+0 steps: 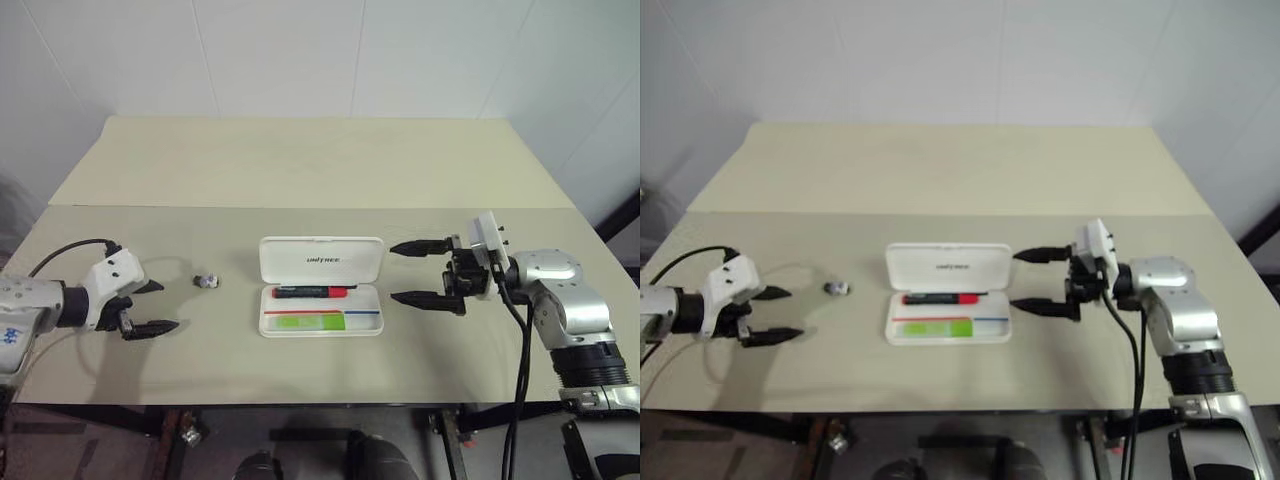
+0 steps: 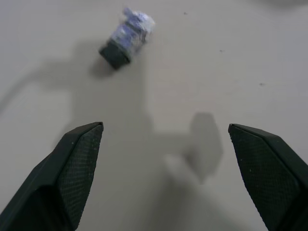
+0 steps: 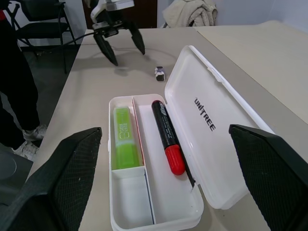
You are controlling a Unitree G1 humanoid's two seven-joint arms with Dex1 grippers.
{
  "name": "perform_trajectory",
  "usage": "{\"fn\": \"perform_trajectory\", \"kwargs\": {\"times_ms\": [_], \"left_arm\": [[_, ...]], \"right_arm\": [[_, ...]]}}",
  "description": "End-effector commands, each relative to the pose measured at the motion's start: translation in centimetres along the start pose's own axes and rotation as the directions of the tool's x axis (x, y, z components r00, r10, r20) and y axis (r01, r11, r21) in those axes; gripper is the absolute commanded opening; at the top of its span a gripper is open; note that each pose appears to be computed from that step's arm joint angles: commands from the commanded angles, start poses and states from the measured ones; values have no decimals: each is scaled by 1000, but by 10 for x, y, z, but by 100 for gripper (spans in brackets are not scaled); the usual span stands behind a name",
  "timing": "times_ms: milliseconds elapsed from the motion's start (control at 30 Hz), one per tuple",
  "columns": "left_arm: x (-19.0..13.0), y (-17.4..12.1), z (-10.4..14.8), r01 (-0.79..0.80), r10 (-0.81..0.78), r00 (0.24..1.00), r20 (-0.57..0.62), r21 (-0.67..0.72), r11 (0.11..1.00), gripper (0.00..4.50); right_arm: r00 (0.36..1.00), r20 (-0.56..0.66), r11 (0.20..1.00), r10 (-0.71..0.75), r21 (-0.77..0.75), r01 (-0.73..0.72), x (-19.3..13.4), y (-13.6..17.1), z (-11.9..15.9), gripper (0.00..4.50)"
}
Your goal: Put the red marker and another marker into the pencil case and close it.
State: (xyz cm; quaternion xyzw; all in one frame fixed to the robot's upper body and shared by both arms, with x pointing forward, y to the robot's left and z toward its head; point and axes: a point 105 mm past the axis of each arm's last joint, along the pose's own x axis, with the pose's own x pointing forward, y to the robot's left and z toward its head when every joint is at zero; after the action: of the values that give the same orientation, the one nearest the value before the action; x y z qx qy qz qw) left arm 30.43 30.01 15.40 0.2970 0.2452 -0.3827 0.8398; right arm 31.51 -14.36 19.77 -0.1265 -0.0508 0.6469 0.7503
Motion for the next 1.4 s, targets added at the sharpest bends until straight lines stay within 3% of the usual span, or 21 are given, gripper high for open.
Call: {"fn": "perform_trajectory", "kwargs": {"times_ms": [33,367,700,933,1400], "left_arm": [[0,14,8,43,-44,999,2,91,995,443],[18,33,38,180,-194,977,85,152,972,443],[38,32,39,276,-280,956,87,62,959,443],[47,31,22,264,-264,964,12,-5,965,443],[61,45,18,122,-124,991,-41,-50,991,443]], "right_arm": [[1000,18,999,2,-52,-1,-2,-1,11,450],[999,7,998,-32,-52,32,-6,1,11,450],[998,6,997,-57,-48,57,-12,5,10,450],[997,5,996,-75,-46,75,-14,6,9,450],[997,9,996,-77,-44,77,-10,5,7,450]]}}
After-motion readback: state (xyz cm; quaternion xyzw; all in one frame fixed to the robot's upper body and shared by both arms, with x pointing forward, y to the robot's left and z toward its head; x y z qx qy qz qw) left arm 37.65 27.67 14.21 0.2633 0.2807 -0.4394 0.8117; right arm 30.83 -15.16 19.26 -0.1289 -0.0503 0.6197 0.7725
